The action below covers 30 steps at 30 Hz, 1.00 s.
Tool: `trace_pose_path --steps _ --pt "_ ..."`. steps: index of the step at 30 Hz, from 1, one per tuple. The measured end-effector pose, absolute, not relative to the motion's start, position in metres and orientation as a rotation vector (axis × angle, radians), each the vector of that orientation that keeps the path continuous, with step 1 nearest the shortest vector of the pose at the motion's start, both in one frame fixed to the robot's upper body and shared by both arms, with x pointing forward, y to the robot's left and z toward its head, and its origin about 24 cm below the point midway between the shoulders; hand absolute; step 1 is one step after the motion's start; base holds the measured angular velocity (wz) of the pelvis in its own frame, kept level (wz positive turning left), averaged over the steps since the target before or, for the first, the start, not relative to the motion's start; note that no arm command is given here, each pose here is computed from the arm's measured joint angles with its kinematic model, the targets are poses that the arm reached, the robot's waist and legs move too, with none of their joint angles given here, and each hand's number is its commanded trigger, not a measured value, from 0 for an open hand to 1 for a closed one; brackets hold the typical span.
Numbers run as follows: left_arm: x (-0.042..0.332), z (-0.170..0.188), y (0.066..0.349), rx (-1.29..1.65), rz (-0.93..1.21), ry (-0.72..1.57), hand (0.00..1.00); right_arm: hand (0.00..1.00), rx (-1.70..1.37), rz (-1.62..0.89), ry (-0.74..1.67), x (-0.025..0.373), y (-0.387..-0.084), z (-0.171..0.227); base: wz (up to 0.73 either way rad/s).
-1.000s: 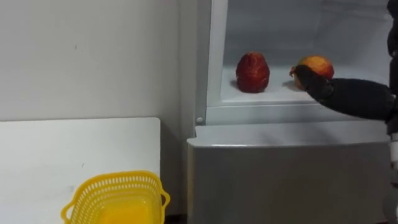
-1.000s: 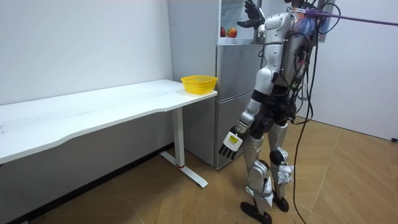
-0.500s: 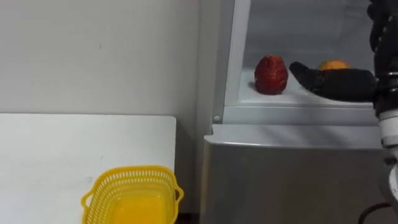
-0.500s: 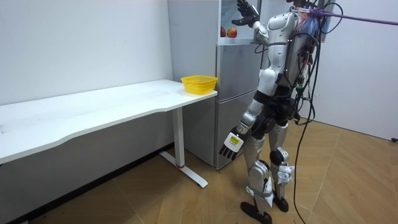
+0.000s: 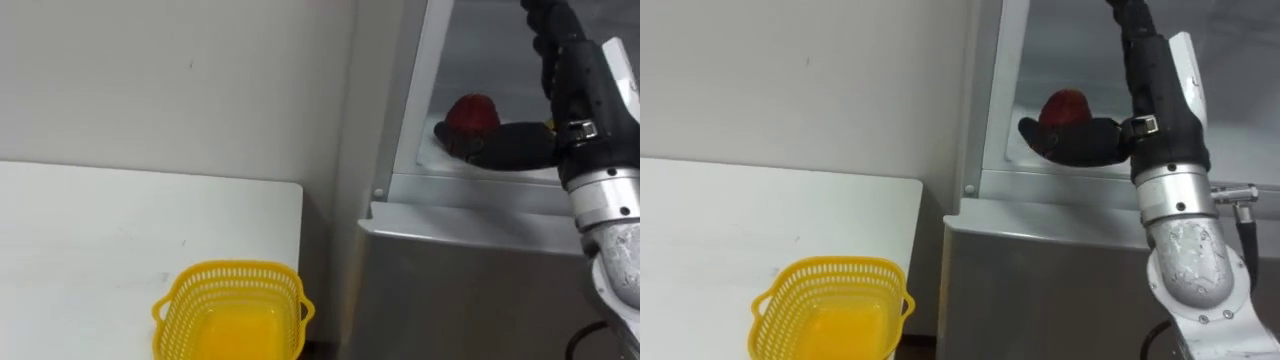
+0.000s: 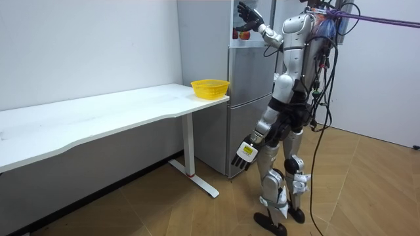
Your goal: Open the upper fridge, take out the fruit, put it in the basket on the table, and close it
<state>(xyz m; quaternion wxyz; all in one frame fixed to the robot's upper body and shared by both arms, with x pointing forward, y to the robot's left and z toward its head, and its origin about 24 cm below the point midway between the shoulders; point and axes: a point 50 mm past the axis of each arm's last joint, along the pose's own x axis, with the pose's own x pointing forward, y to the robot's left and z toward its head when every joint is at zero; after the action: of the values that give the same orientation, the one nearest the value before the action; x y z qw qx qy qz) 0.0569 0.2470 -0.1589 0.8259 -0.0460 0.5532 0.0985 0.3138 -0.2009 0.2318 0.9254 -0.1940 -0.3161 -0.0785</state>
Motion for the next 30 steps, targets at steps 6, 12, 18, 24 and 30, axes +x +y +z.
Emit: trace_pose_path --steps 6,12,18,24,30 --pt "0.058 -0.159 0.247 -0.095 0.215 1.176 0.0 0.0 -0.431 -0.198 -0.607 0.326 -0.212 0.234 0.0" --pt "0.058 -0.159 0.248 -0.092 0.218 1.18 0.0 0.0 -0.441 -0.207 -0.6 0.327 -0.214 0.233 0.0" --pt "0.058 -0.158 0.25 -0.089 0.219 1.18 0.0 0.0 -0.43 -0.219 -0.589 0.328 -0.216 0.232 0.01" --pt "0.057 -0.158 0.252 -0.083 0.223 1.19 0.0 0.0 -0.429 -0.238 -0.547 0.332 -0.22 0.225 0.0" --pt "0.059 -0.156 0.254 -0.063 0.207 1.183 0.0 0.0 -0.394 -0.225 -0.481 0.338 -0.226 0.215 0.0"
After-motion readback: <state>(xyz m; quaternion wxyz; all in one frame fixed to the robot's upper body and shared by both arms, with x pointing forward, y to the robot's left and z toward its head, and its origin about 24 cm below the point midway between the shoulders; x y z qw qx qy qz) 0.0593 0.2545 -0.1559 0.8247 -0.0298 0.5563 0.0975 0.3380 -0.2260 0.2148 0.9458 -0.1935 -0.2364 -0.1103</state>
